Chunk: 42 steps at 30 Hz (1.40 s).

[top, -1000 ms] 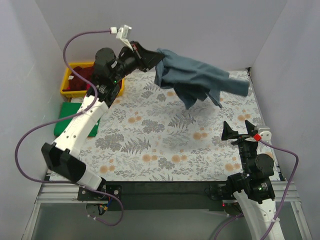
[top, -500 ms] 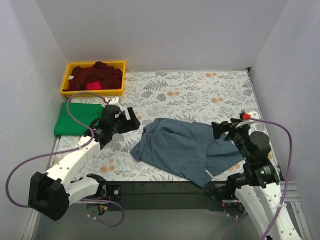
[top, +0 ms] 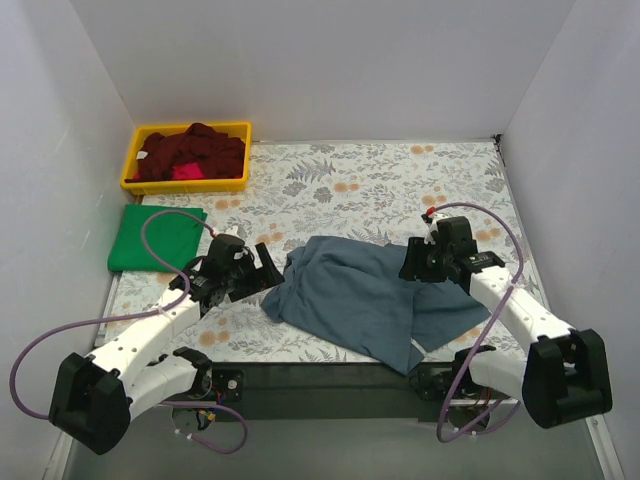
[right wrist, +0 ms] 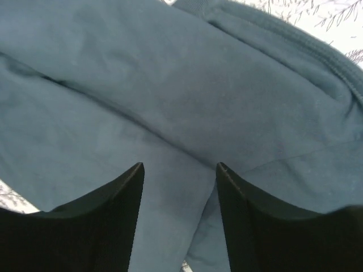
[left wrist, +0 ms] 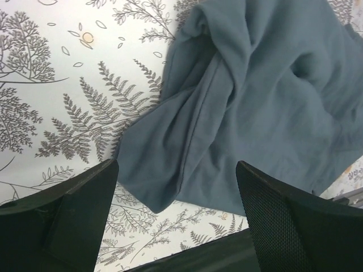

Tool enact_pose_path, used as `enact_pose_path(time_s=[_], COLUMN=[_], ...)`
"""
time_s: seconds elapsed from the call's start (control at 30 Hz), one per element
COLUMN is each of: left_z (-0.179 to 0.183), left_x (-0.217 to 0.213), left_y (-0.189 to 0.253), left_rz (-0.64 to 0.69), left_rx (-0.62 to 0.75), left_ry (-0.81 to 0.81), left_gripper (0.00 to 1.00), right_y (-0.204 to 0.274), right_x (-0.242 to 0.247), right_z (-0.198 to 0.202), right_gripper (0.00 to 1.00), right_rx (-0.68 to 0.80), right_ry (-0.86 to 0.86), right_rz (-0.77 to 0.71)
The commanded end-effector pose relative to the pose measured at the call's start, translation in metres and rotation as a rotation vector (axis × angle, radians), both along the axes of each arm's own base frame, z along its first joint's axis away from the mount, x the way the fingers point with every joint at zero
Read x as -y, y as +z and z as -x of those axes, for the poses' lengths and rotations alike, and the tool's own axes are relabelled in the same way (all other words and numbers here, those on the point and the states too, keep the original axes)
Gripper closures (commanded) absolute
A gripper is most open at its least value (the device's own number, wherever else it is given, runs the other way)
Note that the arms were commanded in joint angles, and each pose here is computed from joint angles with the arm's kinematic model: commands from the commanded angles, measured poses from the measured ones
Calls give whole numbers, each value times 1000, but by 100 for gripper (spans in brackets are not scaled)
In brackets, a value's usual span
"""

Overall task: Fold and stack the t-shirts
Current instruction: Flatten the tshirt out

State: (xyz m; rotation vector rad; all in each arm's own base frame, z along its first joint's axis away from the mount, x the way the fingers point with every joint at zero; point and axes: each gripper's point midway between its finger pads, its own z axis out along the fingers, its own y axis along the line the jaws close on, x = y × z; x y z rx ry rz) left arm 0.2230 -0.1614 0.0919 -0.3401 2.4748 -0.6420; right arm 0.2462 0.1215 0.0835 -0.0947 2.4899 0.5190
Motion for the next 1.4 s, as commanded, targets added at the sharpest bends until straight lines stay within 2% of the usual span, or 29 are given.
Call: enact_pose_path(time_s=[0.0,0.07,0.2,0.33,0.43,0.47,0.57,0.6,0.63,0.67,0.7,0.73,0.77,0.8,0.83,0.87,0.9,0.93,1.0,1.03,1.07,1.13,1.17,1.23,1.27,1.3,1.33,1.37], left_z=[-2,-2,-2,-10,-23,-33,-64,-93,-111,-124,-166,-183,-198,-223,-264,-283,-299,-325,-335,-335,-328,-310,-283,-253,-232,-200,-179,-158], left_x=[-5,-4,7,22,30,32,16,20,12,6,18,16,9,14,29,36,45,61,81,89,97,97,90,80,71,61,54,50], left_y=[-3,-9,-31,-42,-51,-57,-81,-69,-68,-87,-63,-62,-85,-78,-45,-56,-46,-10,11,22,47,58,60,61,83,50,41,59], left_rz=[-25,-37,-46,-40,-65,-87,-257,-283,-351,-422,-424,-478,-565,-591,-593,-612,-596,-548,-478,-454,-427,-409,-386,-342,-297,-292,-279,-230], left_rx=[-3,-17,-92,-129,-145,-159,-160,-109,-89,-119,-34,-21,-44,-3,98,108,145,236,288,317,355,364,333,299,315,222,186,210], left_ry=[24,6,-38,-79,-94,-90,-34,-27,5,15,36,25,29,34,28,17,12,25,-1,-8,-12,-15,1,32,53,58,55,61], left_gripper=[16,16,18,25,42,59,83,94,96,97,99,99,99,98,95,92,87,74,59,48,42,27,19,15,14,14,14,15], right_y=[-13,-19,-41,-58,-66,-70,-79,-81,-82,-87,-89,-91,-89,-93,-93,-86,-85,-83,-69,-62,-52,-37,-33,-27,-23,-24,-25,-26], right_x=[-4,-2,-2,9,16,21,28,30,31,33,34,34,34,36,35,34,34,35,37,38,36,30,28,21,18,17,14,15], right_z=[-11,-19,-24,-27,-25,-24,-15,-10,-8,2,9,15,19,28,31,31,33,33,24,19,14,6,4,4,2,4,6,6], right_gripper=[45,50,50,50,50,50,50,50,48,48,47,46,45,44,44,43,43,41,41,41,40,40,40,39,39,39,39,38], right_rx=[-23,-13,-67,-98,-119,-128,-156,-167,-173,-192,-213,-230,-228,-244,-249,-225,-221,-213,-147,-118,-76,-29,-17,-6,3,-3,-6,-6], right_ry=[-36,-49,-57,-93,-115,-135,-165,-169,-175,-173,-176,-176,-178,-191,-194,-195,-202,-218,-240,-241,-231,-192,-181,-142,-129,-123,-108,-113], right_rz=[-8,9,29,91,114,127,142,144,144,147,143,142,136,131,123,106,96,87,82,81,68,47,41,34,39,47,52,62])
